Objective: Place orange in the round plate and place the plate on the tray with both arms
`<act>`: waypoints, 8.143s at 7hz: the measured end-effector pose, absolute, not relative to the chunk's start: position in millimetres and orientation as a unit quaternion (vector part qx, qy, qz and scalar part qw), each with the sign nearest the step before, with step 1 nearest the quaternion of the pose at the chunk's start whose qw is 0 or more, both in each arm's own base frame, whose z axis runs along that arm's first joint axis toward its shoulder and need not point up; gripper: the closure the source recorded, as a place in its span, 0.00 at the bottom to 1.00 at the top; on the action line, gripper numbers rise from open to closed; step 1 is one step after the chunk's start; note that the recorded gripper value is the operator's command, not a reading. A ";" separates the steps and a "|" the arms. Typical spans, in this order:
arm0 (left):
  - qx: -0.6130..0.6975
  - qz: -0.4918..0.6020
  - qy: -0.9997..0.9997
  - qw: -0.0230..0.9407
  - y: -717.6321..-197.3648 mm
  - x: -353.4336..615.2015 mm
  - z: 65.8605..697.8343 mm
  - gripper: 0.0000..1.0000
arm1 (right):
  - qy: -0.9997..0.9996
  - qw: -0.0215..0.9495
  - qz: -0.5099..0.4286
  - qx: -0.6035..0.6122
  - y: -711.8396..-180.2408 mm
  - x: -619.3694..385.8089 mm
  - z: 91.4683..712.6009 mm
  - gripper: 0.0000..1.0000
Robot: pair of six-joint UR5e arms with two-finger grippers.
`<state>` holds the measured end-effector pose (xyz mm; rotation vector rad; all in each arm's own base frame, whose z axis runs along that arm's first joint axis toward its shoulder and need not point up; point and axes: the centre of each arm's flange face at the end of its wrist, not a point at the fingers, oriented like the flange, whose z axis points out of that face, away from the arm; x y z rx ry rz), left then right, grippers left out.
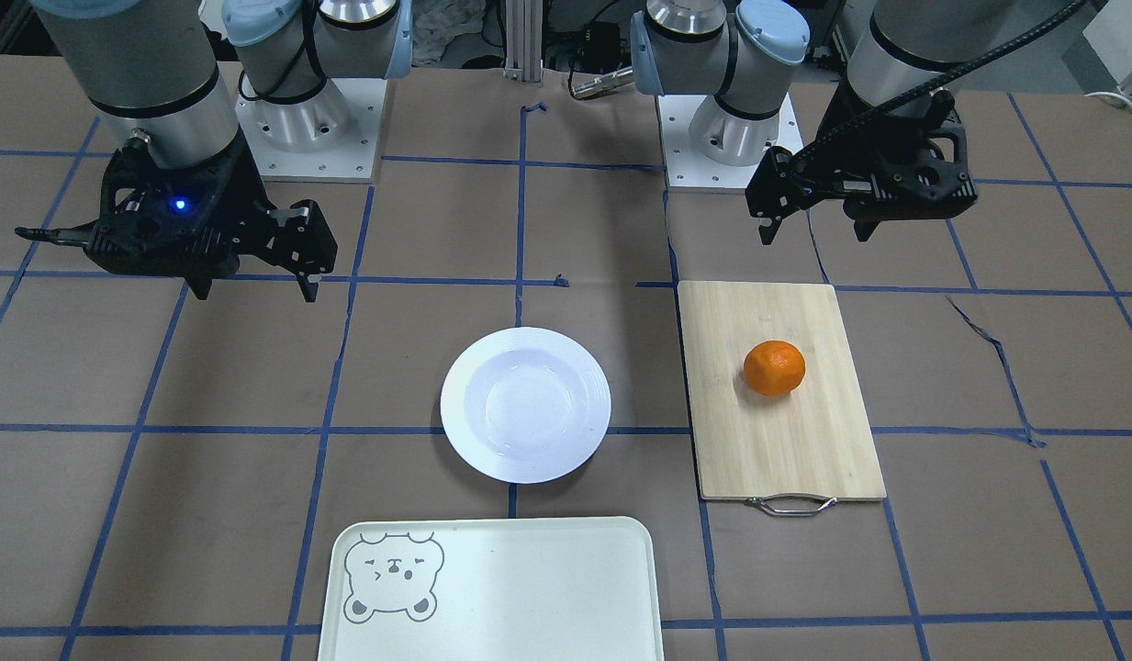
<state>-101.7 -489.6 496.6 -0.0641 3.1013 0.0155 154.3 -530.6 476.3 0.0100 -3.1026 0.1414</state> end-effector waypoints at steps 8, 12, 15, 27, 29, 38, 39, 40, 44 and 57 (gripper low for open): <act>-0.023 0.011 0.999 0.022 -489.9 -99.0 494.2 0.00 | -0.999 0.018 0.046 0.003 -530.8 154.2 476.4 0.00; -0.078 0.059 0.995 0.030 -505.3 -38.2 445.8 0.00 | -0.999 0.018 0.046 0.003 -530.7 154.2 475.8 0.00; -0.107 0.060 0.992 0.027 -516.9 -16.0 341.8 0.00 | -0.999 0.018 0.046 0.003 -530.7 154.2 475.7 0.00; -0.111 0.115 0.987 -0.022 -535.8 -11.6 200.5 1.00 | -0.999 0.018 0.040 -0.007 -533.5 141.7 473.7 0.00; -0.109 0.114 0.987 -0.015 -537.9 -9.6 203.8 1.00 | -0.999 0.017 0.038 -0.011 -534.0 137.1 473.4 0.00; -0.228 0.035 0.969 -0.091 -613.3 -158.7 264.9 1.00 | -0.999 0.018 0.036 -0.012 -533.4 135.7 471.9 0.00; -0.242 0.042 0.964 -0.100 -608.7 -187.6 256.6 1.00 | -0.999 0.018 0.036 -0.012 -533.4 135.7 471.9 0.00; -0.254 0.054 0.960 -0.107 -602.0 -214.2 249.1 1.00 | -0.999 0.018 0.036 -0.012 -533.3 135.7 471.9 0.00; -0.249 0.073 0.960 -0.109 -577.4 -276.6 240.3 0.08 | -0.999 0.018 0.035 -0.011 -533.7 135.2 470.6 0.00; -0.169 -0.072 0.982 -0.034 -564.2 -119.8 486.0 0.00 | -0.976 -0.208 0.027 -0.060 -523.5 208.4 222.4 0.00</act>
